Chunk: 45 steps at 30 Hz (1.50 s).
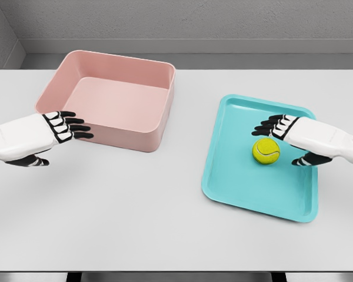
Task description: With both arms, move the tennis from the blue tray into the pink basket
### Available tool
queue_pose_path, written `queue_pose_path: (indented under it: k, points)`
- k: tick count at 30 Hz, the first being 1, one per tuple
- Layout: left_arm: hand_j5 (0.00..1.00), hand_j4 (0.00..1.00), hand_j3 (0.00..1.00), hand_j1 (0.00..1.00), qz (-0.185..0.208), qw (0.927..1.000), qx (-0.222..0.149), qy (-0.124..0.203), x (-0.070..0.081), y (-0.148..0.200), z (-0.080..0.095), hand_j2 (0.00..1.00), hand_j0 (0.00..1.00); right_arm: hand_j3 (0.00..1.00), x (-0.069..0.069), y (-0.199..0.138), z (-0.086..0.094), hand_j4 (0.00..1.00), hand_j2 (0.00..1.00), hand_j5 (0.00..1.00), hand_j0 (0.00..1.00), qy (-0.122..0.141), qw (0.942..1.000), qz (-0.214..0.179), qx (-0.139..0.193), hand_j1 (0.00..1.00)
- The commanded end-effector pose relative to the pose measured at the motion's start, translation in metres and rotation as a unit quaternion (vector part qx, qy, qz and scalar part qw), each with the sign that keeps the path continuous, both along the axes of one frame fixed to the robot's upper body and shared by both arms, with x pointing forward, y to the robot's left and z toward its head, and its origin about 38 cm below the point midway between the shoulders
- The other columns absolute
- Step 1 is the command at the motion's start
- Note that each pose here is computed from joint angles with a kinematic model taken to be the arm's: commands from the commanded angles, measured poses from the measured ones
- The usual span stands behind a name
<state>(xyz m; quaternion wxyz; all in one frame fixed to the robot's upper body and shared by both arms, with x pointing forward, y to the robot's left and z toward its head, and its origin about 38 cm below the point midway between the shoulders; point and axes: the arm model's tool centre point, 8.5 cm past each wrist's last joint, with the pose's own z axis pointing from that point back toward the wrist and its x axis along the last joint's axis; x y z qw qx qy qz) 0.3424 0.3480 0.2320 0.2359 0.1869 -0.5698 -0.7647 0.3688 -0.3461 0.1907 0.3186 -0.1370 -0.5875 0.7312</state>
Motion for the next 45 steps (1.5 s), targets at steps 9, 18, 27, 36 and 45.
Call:
queue_pose_path:
  k: [9,18,27,36,45]
  points:
    - [1.00,1.00,1.00,1.00,0.001,1.0000,-0.002,0.000,0.000,0.000,0.001,1.00,1.00,0.98,0.017,0.005,-0.009,0.98,0.98,0.98,0.98,0.018,0.9993,-0.002,-0.032,0.98]
    - [1.00,1.00,1.00,1.00,0.001,1.0000,-0.003,0.000,0.000,0.000,0.001,1.00,1.00,0.98,0.018,0.016,-0.018,0.98,0.98,0.98,0.98,0.038,0.9980,0.014,-0.049,0.98]
    - [1.00,1.00,1.00,1.00,0.000,1.0000,-0.003,-0.001,0.000,-0.001,0.001,1.00,1.00,0.97,0.033,0.018,-0.030,0.97,0.97,0.97,0.97,0.046,0.9978,-0.003,-0.048,0.97]
    - [1.00,1.00,1.00,1.00,0.000,1.0000,-0.003,-0.001,0.000,-0.001,0.001,1.00,1.00,0.94,0.031,0.023,-0.037,0.94,0.94,0.94,0.94,0.051,0.9973,0.004,-0.053,0.94]
    - [1.00,1.00,1.00,1.00,0.000,1.0000,-0.002,-0.001,0.000,0.000,0.001,1.00,1.00,0.80,0.029,0.026,-0.044,0.80,0.80,0.80,0.80,0.067,0.9952,0.012,-0.071,0.80]
